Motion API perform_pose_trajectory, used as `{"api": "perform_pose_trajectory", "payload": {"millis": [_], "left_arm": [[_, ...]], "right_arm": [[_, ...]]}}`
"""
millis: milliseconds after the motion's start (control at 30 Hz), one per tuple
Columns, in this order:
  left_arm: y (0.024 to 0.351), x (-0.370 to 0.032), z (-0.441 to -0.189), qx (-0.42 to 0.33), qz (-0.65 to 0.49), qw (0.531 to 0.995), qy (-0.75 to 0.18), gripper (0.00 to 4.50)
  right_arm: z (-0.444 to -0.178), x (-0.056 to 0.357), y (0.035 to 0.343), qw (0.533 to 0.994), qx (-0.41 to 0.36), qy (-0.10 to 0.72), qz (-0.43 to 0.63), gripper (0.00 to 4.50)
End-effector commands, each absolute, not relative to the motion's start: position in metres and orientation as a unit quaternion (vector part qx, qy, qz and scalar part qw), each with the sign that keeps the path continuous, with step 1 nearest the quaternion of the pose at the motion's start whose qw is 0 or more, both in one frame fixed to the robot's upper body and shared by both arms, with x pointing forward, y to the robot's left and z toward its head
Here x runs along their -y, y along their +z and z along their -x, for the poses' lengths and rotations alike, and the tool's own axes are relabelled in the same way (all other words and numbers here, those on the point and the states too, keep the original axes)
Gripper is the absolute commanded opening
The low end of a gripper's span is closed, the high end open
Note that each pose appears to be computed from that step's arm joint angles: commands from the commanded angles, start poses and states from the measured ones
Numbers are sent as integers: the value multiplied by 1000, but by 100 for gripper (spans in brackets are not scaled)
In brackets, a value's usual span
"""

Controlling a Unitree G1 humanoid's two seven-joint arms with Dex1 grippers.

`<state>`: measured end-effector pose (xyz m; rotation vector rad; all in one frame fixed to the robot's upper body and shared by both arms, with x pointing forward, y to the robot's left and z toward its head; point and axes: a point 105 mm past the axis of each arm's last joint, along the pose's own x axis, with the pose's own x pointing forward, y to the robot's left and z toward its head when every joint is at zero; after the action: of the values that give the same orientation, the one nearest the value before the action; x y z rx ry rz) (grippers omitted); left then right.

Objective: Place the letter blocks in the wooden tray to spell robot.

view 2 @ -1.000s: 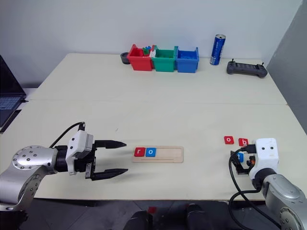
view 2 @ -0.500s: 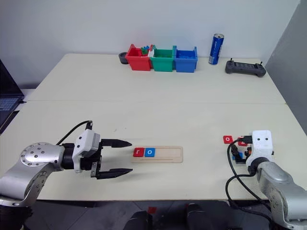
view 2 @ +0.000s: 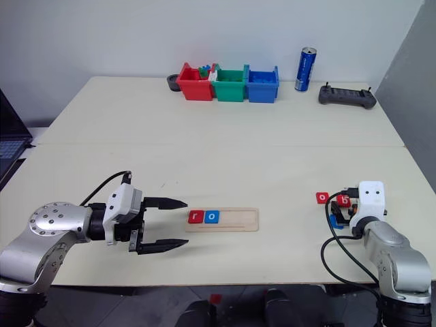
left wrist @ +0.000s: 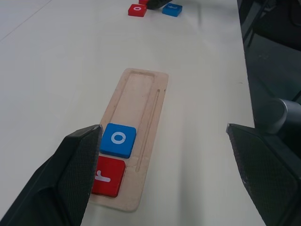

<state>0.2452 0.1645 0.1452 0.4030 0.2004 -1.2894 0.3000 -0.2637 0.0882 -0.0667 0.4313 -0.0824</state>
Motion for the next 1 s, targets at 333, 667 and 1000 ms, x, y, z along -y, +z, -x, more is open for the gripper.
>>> {"api": "perform_pose_trajectory", "payload": {"millis": [333, 667, 1000], "left_arm": [[148, -167, -245, -79, -204, 776, -592, 450], [142, -185, -240, -97, -213, 781, -579, 450], [145, -186, -242, -96, -221, 778, -579, 450]], "right_arm": [[-307, 273, 113, 982, -171, -59, 60, 146], [-249, 173, 119, 980, -180, 74, 36, 146], [-242, 143, 87, 976, -214, 46, -9, 146]]}}
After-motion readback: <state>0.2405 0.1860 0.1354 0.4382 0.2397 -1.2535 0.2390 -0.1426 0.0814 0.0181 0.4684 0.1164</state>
